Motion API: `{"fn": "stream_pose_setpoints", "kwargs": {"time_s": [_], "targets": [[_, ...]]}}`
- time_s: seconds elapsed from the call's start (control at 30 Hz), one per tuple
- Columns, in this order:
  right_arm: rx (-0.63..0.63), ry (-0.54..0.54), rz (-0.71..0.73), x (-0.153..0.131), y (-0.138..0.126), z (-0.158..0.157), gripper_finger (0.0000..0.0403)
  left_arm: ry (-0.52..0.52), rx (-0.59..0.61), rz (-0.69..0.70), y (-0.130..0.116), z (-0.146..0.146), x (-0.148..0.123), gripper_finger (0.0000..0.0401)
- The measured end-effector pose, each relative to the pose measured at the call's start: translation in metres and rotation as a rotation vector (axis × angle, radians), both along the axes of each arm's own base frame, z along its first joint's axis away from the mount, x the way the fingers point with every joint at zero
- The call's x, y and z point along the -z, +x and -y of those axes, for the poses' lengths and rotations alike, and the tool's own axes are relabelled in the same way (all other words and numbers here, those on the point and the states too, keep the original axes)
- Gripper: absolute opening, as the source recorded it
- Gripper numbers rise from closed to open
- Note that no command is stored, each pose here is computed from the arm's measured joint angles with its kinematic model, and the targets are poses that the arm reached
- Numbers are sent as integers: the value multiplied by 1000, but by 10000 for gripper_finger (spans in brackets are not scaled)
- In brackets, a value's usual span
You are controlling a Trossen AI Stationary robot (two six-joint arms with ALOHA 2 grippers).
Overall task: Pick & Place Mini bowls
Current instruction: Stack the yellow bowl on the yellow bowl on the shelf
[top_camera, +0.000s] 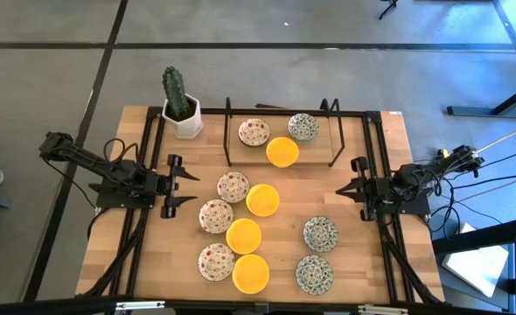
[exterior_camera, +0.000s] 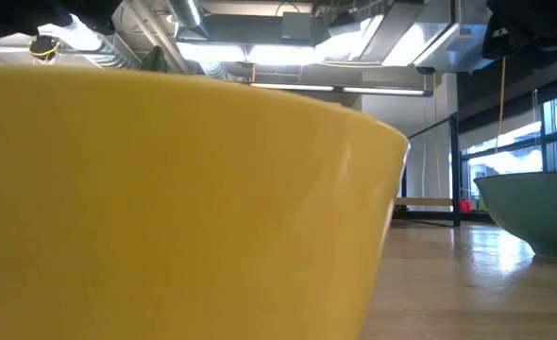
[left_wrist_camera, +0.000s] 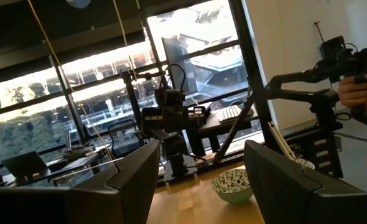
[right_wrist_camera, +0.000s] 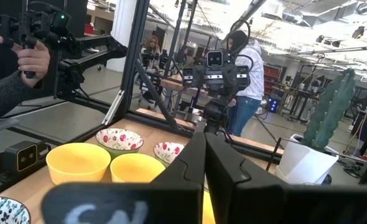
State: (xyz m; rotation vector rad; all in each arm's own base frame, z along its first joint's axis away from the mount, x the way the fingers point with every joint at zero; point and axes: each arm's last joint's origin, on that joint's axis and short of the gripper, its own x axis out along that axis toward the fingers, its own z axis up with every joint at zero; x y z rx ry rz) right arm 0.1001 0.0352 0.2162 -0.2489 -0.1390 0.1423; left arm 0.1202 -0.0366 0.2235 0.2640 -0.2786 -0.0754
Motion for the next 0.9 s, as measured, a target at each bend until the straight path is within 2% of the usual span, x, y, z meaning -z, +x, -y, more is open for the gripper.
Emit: {"fn": "stream_pose_setpoints", "kwargs": {"time_s": [0.57,0.73,0.9], "targets": [[3,-3,0,0,0,0,10,-17,-21,-4,0,-1,0,224],[108,29,-6,0,0,3,10,-25,-46,-16,0,-1,1,224],[117,32,-8,0,0,3,10,-27,-47,-16,0,-1,1,226]]}}
